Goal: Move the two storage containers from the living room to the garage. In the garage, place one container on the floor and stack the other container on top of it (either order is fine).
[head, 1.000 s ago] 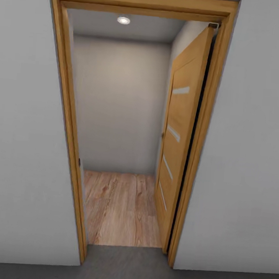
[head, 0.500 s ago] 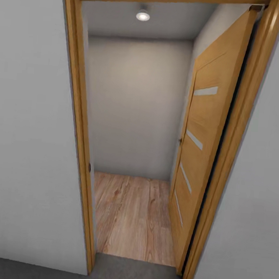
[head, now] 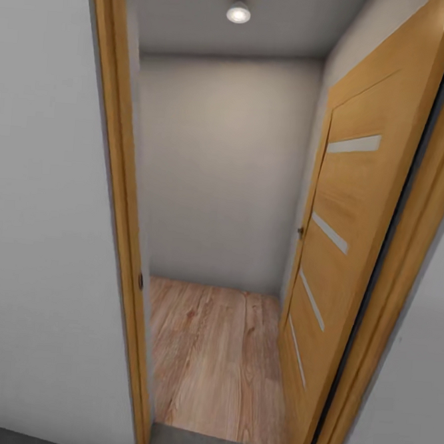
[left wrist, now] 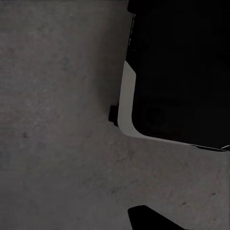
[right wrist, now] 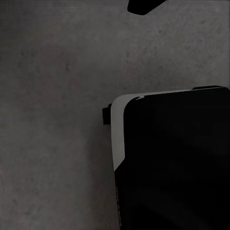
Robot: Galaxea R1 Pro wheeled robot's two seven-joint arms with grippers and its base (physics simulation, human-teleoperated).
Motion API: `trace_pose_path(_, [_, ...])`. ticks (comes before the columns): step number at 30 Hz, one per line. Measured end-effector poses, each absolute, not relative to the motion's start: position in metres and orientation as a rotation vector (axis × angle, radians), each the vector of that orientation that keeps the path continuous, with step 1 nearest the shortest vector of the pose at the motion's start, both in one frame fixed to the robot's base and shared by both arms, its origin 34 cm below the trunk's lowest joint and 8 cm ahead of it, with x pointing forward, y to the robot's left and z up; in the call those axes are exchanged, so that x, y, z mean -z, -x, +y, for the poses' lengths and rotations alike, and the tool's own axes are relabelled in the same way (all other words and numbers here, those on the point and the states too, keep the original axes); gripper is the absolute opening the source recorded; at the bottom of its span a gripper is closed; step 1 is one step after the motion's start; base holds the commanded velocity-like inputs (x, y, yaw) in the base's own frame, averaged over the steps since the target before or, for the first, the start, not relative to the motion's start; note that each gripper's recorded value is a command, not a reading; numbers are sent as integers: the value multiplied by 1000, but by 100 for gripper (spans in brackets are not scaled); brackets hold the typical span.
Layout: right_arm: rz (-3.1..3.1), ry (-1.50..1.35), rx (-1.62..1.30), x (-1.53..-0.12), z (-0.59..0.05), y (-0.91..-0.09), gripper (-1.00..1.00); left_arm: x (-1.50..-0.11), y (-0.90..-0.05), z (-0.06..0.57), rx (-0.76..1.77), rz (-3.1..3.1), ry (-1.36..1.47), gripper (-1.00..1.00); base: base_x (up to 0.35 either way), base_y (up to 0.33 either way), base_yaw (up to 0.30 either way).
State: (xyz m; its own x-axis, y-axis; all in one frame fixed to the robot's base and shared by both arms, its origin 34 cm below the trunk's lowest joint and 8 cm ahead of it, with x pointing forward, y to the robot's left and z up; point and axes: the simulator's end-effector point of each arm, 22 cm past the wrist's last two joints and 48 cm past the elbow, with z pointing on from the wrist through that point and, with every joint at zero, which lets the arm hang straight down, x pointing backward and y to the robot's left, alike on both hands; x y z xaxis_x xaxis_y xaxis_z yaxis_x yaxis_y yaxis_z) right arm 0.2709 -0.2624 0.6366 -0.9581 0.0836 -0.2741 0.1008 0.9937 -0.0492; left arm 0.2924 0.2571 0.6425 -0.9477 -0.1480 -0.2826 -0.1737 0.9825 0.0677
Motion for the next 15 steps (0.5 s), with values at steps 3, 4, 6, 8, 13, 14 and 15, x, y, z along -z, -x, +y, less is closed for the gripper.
trace_pose_path(3, [2862,-134,91,-637,-262,-271,100,-643,-293,257,-133,2848,236,100,324,0,0])
trace_pose_path(4, [2862,-134,91,-637,-262,-271,100,-643,-293,257,-132,2847,237,100,324,0,0])
trace_pose_path(6, [2861,-134,91,-637,-262,-271,100,-643,-293,258,-134,2846,237,100,324,0,0])
trace_pose_path(8, [2860,-134,91,-637,-262,-271,100,-643,-294,258,-134,2845,238,100,324,0,0])
trace_pose_path(13, [2858,-134,91,-637,-263,-272,100,-643,-294,258,-134,2844,238,100,324,0,0])
trace_pose_path(14, [2858,-134,91,-637,-263,-272,100,-643,-294,258,-134,2844,238,100,324,0,0])
trace_pose_path(15, [2858,-134,91,-637,-263,-272,100,-643,-294,258,-134,2844,238,100,324,0,0])
